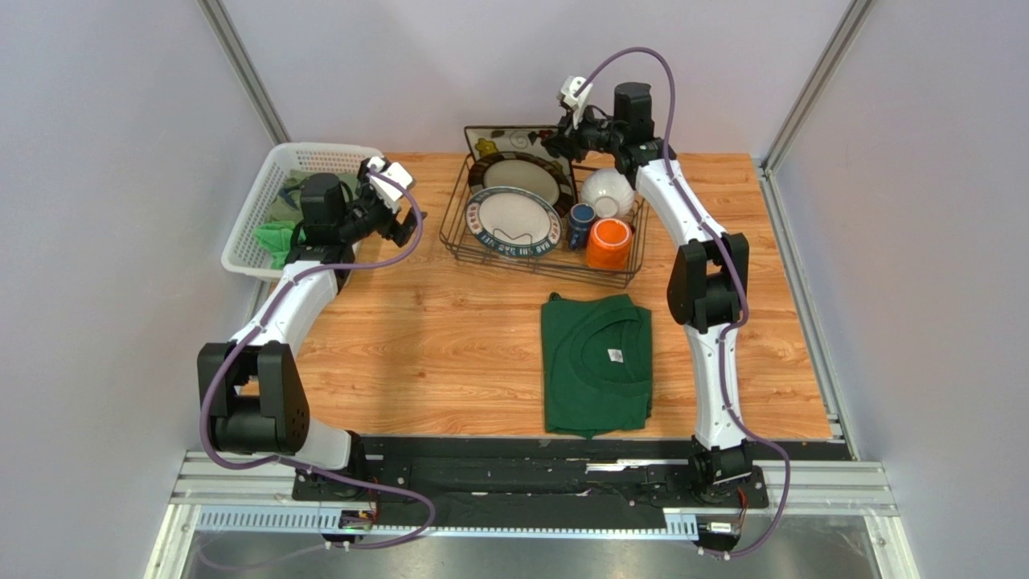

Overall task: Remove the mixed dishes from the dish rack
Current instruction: Pick up the plate from the dish rack.

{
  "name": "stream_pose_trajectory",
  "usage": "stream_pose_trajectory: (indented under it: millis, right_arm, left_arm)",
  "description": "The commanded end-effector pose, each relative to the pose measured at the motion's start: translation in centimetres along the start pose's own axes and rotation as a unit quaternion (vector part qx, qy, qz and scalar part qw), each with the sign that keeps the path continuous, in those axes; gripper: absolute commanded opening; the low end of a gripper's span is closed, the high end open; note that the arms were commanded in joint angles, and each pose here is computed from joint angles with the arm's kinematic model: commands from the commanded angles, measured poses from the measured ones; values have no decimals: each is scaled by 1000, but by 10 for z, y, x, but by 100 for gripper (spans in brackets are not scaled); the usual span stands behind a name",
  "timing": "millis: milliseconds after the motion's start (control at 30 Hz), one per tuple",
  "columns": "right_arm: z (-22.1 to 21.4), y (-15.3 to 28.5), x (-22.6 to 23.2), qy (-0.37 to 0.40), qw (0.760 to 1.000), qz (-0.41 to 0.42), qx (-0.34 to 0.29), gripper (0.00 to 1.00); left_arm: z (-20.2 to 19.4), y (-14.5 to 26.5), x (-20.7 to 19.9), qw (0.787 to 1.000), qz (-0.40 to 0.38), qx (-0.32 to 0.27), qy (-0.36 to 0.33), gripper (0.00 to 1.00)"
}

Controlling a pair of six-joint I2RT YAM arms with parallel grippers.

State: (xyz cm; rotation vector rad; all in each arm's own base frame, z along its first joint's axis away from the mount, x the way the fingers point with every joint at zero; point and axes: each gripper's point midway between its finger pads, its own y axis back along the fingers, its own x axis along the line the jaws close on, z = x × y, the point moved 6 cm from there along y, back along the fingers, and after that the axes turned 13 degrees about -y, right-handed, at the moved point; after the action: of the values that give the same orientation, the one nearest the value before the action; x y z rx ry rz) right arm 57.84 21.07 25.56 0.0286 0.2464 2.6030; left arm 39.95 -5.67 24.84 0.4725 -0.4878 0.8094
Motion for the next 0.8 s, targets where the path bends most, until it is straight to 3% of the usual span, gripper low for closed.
stream_pose_trajectory:
  millis: [0, 767]
  right_arm:
    - [149, 57, -2, 149, 976, -59, -146, 0]
    - [187, 74, 5, 150, 967, -87, -186, 0]
  left_arm:
    - [18, 6, 9, 999, 11, -36, -29, 88]
    - [19, 9, 9, 999, 13, -37, -37, 88]
